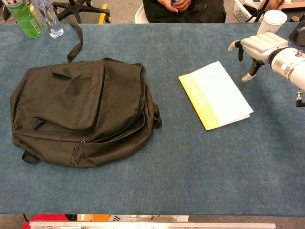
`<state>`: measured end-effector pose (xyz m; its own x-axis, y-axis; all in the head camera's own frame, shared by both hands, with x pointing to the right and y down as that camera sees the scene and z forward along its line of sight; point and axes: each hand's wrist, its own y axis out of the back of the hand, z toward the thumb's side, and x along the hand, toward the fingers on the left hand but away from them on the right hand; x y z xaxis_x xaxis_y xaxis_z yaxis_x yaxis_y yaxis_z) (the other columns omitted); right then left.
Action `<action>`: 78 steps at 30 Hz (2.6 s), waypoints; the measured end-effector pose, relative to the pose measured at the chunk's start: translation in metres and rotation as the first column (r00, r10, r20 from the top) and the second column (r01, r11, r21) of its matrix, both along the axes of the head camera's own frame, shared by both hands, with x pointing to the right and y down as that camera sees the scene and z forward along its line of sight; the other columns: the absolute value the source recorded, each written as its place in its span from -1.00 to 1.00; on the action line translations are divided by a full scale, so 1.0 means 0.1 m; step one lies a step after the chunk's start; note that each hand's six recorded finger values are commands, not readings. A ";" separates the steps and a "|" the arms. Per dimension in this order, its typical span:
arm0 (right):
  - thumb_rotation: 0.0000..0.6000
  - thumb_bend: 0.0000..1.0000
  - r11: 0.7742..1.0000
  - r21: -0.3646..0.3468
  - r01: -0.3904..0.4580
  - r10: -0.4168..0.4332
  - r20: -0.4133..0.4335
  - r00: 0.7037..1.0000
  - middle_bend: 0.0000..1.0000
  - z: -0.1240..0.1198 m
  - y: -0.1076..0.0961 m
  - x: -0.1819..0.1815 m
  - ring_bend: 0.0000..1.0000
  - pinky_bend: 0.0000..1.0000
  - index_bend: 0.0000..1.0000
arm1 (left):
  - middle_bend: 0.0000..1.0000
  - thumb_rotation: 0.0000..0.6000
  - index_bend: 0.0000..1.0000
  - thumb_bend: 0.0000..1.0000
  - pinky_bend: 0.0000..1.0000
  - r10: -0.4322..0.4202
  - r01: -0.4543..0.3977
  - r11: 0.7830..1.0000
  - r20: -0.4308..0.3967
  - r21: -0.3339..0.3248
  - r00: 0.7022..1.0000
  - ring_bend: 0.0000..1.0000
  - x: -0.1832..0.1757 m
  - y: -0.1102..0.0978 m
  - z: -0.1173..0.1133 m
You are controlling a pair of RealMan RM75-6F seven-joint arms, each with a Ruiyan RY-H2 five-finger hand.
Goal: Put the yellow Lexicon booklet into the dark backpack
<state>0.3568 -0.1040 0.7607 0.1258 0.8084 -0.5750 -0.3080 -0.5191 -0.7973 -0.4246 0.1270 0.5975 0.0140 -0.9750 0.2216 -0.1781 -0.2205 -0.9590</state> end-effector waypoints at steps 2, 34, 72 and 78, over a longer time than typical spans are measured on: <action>1.00 -0.91 1.000 0.008 -0.004 0.004 -0.003 1.000 -0.17 0.02 -0.03 -0.03 -0.62 -0.46 -0.59 | -0.57 1.00 -0.70 -0.56 -0.66 -0.002 0.002 1.000 0.001 -0.002 1.000 -0.76 0.00 0.00 0.00; 1.00 -0.91 0.991 0.063 0.115 -0.124 0.163 0.979 -0.16 0.11 -0.04 -1.03 -0.62 -0.46 -0.60 | -0.57 1.00 -0.70 -0.56 -0.66 -0.025 0.025 1.000 0.016 -0.004 1.000 -0.76 -0.07 0.03 -0.03; 1.00 -1.00 0.904 0.093 0.418 -0.427 0.259 0.866 -0.49 -0.16 1.57 -1.26 -0.71 -0.46 -0.69 | -0.57 1.00 -0.70 -0.56 -0.66 0.019 -0.019 1.000 0.020 -0.009 1.000 -0.76 -0.04 0.07 0.00; 1.00 -1.00 0.910 0.098 0.404 -0.415 0.237 0.878 -0.57 -0.07 1.68 -1.22 -0.75 -0.46 -0.81 | -0.57 1.00 -0.70 -0.56 -0.66 0.025 -0.025 1.000 0.015 -0.009 1.000 -0.76 -0.04 0.06 0.01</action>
